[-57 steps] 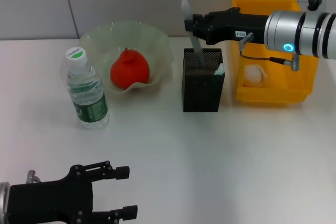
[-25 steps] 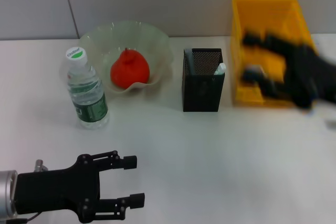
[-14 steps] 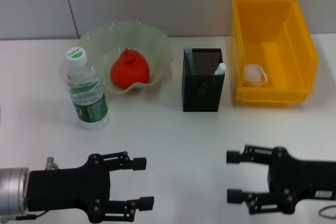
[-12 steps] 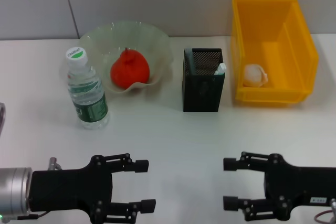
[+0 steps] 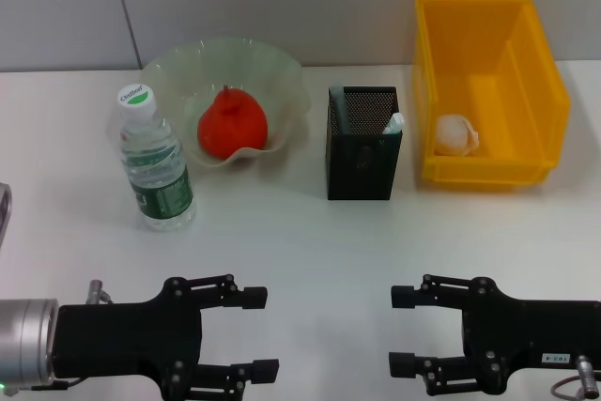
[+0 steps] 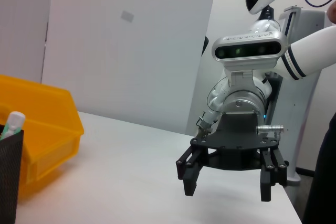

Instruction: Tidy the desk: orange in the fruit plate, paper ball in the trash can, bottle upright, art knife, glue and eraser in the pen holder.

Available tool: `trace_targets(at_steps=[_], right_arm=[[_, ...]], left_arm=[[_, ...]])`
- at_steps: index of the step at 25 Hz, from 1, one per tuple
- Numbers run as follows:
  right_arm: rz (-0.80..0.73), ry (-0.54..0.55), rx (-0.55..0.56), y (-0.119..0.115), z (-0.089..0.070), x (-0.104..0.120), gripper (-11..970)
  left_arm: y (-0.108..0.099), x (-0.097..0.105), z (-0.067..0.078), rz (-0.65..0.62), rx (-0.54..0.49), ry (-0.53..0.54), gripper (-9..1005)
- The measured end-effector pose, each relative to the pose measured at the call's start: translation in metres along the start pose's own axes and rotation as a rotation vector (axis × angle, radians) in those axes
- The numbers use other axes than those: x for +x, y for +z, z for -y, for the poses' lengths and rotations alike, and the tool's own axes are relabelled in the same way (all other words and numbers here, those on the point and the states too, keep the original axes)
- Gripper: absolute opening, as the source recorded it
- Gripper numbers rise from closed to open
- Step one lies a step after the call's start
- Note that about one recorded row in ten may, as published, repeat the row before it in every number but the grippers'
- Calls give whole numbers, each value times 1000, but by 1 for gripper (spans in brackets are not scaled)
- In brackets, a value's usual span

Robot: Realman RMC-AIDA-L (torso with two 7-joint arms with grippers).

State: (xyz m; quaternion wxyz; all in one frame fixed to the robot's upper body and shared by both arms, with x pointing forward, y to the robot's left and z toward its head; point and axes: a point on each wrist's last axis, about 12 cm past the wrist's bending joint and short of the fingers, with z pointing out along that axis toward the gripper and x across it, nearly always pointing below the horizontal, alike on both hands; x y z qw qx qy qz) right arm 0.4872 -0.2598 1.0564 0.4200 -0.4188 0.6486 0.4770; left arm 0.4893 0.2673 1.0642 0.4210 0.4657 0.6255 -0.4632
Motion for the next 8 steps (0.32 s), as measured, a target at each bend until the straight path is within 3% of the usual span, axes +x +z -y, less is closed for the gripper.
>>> trace_targets(at_steps=[8], right_arm=[[0, -5, 3, 2, 2, -2, 804]], left_arm=[[-2, -1, -1, -3, 1, 3, 796]])
